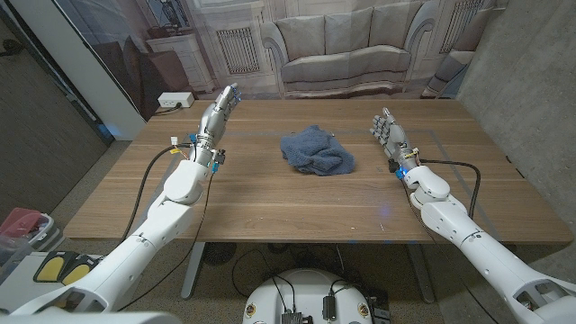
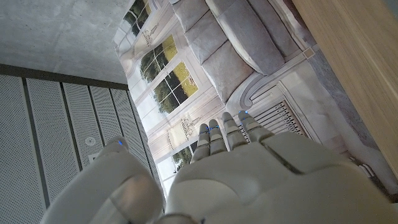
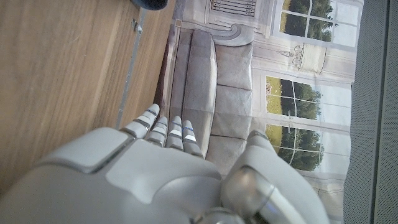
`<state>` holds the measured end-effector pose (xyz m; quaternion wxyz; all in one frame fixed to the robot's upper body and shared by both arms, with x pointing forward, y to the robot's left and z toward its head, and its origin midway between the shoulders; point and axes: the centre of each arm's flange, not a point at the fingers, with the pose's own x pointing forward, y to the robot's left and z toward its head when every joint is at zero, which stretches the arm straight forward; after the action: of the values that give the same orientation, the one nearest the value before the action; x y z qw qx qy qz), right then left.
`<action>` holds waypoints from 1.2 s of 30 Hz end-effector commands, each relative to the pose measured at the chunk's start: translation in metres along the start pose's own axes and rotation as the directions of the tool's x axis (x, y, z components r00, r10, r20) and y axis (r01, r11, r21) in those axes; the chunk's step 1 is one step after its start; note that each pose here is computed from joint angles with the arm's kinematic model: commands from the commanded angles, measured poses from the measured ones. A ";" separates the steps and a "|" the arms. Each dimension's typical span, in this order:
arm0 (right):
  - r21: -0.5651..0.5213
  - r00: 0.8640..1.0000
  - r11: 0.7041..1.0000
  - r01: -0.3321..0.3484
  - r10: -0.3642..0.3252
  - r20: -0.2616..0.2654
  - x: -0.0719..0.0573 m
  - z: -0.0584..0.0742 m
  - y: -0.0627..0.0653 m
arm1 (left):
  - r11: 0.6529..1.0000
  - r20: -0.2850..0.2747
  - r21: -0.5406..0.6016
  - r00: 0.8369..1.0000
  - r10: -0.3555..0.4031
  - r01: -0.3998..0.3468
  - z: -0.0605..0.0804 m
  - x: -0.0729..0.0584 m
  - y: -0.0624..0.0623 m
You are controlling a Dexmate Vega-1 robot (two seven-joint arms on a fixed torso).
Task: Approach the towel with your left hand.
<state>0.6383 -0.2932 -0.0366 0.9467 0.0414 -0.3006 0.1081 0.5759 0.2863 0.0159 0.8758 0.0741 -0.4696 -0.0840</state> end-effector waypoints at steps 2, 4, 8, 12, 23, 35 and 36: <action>0.006 1.000 1.000 -0.007 0.007 -0.002 0.004 -0.002 0.005 | 0.999 0.015 0.050 1.000 -0.015 0.015 0.003 0.003 -0.007; 0.006 1.000 1.000 -0.007 0.007 0.000 0.004 -0.002 0.004 | 0.998 0.019 0.056 1.000 -0.020 0.019 0.005 0.004 -0.009; 0.004 1.000 1.000 -0.004 0.004 0.002 0.003 -0.002 0.002 | 0.996 0.026 0.086 0.999 -0.025 0.023 0.008 0.005 -0.013; 0.011 1.000 1.000 0.005 -0.005 0.002 0.002 -0.002 -0.001 | 0.994 0.035 0.105 0.999 -0.029 0.025 0.009 0.005 -0.017; 0.015 1.000 1.000 0.014 -0.014 0.004 -0.003 -0.006 -0.006 | 0.990 0.061 0.139 0.998 -0.026 0.017 0.016 0.002 -0.023; 0.014 1.000 1.000 0.005 -0.005 0.014 -0.005 -0.004 -0.002 | 0.974 0.080 0.227 0.997 -0.015 -0.003 0.026 -0.006 -0.029; 0.014 1.000 1.000 0.005 -0.006 0.015 -0.005 -0.003 -0.002 | 0.972 0.081 0.237 0.997 -0.015 -0.005 0.027 -0.007 -0.030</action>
<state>0.6398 -0.2965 -0.0428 0.9464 0.0503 -0.3012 0.1053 0.5600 0.2621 0.0200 0.8517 0.1441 -0.5006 -0.0563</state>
